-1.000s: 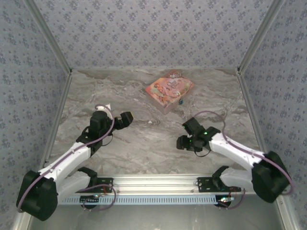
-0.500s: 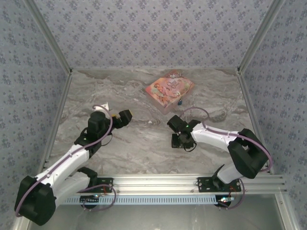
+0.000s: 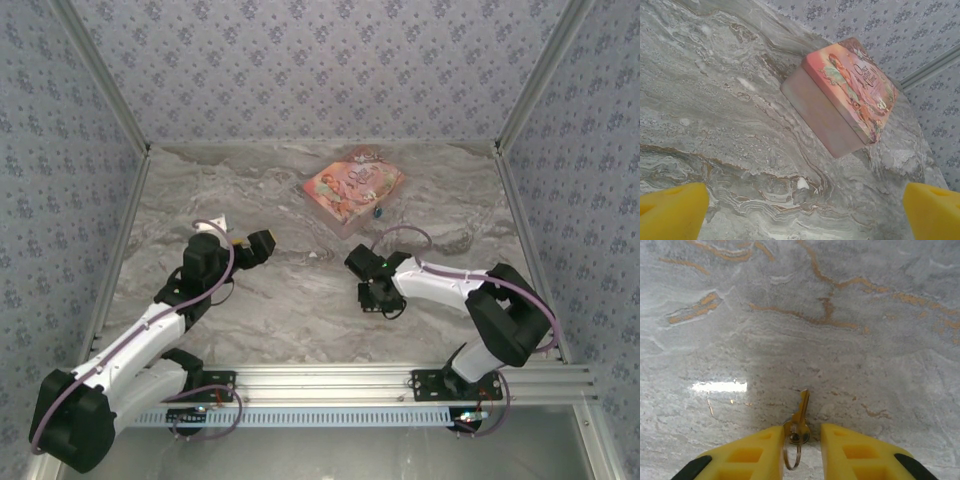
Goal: Unlock a padlock with a key
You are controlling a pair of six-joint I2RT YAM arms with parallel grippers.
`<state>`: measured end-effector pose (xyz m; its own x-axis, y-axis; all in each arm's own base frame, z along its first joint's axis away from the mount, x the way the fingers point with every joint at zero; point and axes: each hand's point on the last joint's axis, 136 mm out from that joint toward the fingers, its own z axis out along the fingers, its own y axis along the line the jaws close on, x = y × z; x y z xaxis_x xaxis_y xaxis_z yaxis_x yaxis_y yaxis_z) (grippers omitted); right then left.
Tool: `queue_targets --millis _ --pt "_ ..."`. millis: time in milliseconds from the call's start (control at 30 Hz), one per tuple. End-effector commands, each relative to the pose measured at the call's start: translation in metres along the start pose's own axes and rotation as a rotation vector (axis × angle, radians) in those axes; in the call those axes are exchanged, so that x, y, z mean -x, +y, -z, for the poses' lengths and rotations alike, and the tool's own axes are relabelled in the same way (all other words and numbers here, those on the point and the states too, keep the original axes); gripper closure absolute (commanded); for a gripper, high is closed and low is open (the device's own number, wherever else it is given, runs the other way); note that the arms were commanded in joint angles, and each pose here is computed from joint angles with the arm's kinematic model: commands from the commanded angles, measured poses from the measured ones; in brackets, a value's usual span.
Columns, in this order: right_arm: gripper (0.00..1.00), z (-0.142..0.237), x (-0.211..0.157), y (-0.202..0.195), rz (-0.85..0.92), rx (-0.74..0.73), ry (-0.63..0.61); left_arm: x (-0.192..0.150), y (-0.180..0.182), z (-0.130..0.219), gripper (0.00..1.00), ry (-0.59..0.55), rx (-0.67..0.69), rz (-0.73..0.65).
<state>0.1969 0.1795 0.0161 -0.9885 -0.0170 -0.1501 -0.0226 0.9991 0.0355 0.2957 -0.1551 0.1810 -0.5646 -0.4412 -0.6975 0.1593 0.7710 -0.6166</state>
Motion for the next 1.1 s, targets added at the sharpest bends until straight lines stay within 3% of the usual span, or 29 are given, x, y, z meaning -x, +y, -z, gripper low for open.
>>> queue_targets --millis 0,267,500,667,833,1067 --pt "0.76 -0.001 -0.005 -0.005 -0.013 -0.047 0.015 0.006 -0.007 0.001 0.01 -0.015 -0.011 -0.007" --pt "0.84 -0.008 -0.013 -0.004 -0.043 -0.01 0.02 0.007 -0.01 0.001 0.0 -0.009 -0.016 -0.017" --pt "0.99 0.0 -0.003 0.008 -0.053 0.117 -0.058 0.01 -0.019 -0.002 0.01 -0.007 -0.049 -0.019" --pt "1.0 0.011 0.008 0.014 -0.079 0.26 -0.13 0.016 -0.032 -0.004 0.0 -0.009 -0.094 -0.003" --pt "1.0 0.033 0.03 0.023 -0.165 0.484 -0.266 0.022 -0.052 -0.006 0.01 -0.005 -0.171 0.039" --pt "1.0 0.105 0.079 0.028 -0.253 0.757 -0.6 0.021 -0.101 -0.013 0.02 0.077 -0.313 0.106"
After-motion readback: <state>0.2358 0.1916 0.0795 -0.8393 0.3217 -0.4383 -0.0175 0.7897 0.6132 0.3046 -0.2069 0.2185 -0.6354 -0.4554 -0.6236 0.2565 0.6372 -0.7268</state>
